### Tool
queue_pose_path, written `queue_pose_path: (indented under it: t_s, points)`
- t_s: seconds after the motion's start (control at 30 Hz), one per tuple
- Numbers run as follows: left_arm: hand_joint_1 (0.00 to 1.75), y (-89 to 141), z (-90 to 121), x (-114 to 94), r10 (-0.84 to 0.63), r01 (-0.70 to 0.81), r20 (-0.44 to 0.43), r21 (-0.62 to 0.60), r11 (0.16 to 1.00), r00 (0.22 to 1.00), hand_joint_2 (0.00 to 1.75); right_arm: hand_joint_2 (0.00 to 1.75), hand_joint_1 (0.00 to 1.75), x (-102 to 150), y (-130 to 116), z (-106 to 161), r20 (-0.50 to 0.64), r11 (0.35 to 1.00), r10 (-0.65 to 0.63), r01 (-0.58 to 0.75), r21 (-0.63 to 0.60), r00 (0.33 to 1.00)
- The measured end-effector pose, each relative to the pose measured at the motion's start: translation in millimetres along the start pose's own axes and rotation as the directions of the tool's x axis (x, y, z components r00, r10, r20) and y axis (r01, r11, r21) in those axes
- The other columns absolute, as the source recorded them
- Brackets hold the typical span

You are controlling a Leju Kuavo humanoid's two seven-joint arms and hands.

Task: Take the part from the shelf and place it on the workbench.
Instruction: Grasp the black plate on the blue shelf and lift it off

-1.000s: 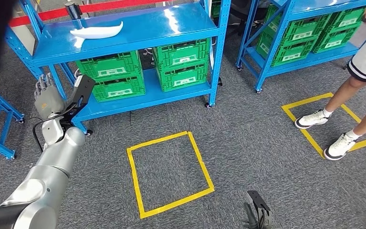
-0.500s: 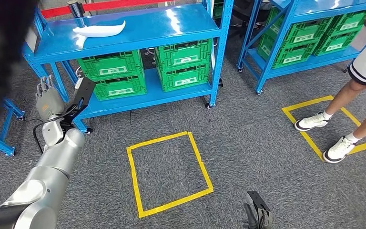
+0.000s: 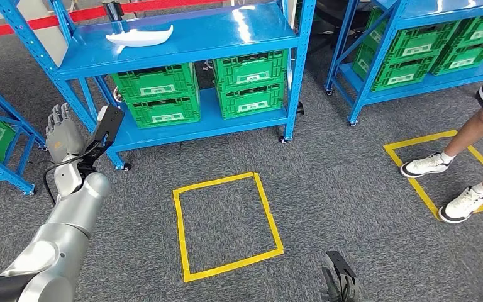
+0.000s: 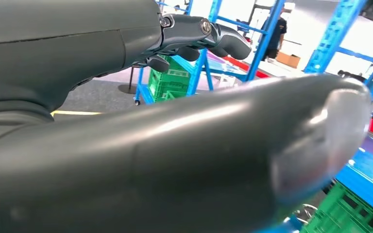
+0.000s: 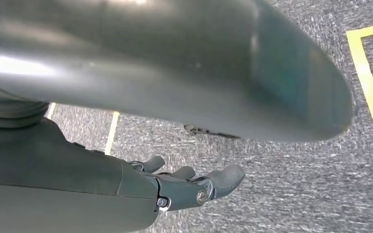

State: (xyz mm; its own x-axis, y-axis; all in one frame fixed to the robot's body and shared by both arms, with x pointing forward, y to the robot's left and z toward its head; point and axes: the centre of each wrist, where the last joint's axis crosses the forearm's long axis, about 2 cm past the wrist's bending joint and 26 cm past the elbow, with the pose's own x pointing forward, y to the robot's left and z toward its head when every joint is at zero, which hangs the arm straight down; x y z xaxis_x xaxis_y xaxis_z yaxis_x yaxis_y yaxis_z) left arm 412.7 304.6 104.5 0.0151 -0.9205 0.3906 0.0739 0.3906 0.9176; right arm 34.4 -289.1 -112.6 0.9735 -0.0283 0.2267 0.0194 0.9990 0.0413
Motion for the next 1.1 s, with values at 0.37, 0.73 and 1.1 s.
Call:
queue_pose_path:
  t_s: [0.37,0.73,1.1]
  points:
    - [0.0,-1.6,1.0,-0.7,0.0,0.0,0.002,-0.015,1.0,1.0,0.0,0.0,0.0,1.2,1.3,-0.2,-0.004,1.0,-0.008,0.007,-0.009,1.0]
    - [0.0,-1.9,1.2,-0.8,-0.001,0.001,0.001,-0.015,1.0,1.0,0.0,0.0,0.0,0.7,1.3,-0.1,-0.007,1.0,-0.008,0.007,-0.009,1.0]
    - [0.0,-3.8,1.0,3.6,0.005,-0.004,0.024,-0.025,1.0,1.0,0.0,0.0,0.0,0.5,2.0,-0.1,-0.013,1.0,-0.008,0.008,-0.004,1.0]
